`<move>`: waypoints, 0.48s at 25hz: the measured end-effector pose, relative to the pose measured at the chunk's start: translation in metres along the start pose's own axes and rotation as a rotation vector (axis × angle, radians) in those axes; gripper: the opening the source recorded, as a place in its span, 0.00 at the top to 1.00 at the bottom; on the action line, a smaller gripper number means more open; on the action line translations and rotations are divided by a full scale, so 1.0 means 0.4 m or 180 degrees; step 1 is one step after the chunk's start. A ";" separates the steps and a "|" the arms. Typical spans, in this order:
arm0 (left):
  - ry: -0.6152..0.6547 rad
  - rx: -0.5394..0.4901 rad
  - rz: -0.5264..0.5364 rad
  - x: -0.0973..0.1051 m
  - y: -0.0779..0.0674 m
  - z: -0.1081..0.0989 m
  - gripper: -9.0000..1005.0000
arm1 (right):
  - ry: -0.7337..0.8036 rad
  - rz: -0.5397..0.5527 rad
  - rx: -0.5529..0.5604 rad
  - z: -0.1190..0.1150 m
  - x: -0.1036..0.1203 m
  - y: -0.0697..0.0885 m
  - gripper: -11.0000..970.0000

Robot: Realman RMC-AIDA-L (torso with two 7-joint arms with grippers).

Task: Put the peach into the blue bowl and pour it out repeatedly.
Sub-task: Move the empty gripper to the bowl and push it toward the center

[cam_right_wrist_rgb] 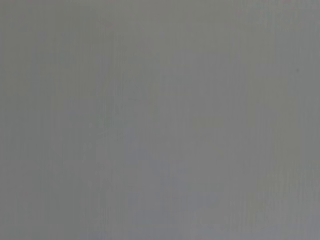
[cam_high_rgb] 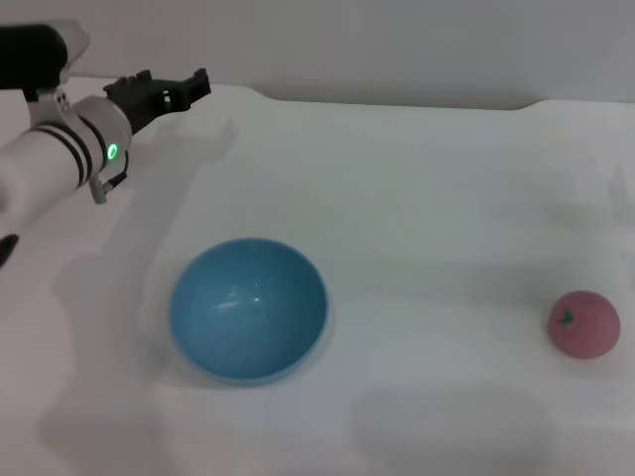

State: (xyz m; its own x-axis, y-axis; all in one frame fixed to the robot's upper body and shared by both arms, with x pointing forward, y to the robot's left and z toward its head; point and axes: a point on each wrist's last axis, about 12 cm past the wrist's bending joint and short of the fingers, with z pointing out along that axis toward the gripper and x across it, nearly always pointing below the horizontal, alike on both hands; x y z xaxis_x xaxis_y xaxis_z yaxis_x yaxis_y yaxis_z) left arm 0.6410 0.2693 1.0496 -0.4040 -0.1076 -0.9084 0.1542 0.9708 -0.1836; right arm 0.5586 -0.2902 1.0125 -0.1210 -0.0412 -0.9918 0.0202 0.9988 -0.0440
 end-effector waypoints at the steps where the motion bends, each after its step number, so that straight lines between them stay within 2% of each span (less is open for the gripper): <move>1: 0.0043 0.0021 -0.0006 -0.006 0.001 0.003 0.17 | -0.0001 -0.0002 0.0002 0.000 0.000 -0.001 0.29; 7: 0.0280 0.0138 -0.0087 -0.064 0.036 0.002 0.17 | -0.0029 -0.0039 0.0021 0.005 -0.006 -0.010 0.29; 10: 0.0376 0.0238 -0.0153 -0.089 0.054 -0.019 0.17 | -0.0047 -0.0053 0.0019 0.010 -0.012 -0.010 0.29; 12: 0.0472 0.0427 -0.0223 -0.108 0.061 -0.045 0.17 | -0.0057 -0.0065 0.0023 0.013 -0.014 -0.013 0.29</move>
State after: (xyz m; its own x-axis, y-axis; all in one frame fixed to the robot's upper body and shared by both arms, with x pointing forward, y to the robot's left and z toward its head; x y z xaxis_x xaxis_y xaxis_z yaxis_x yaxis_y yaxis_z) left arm 0.6459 0.3014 1.0914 -0.5447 -0.1315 -0.8283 0.2358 0.9238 -0.3017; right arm 0.5643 -0.2952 1.0178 -0.1036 -0.0621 -0.9927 0.0251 0.9976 -0.0650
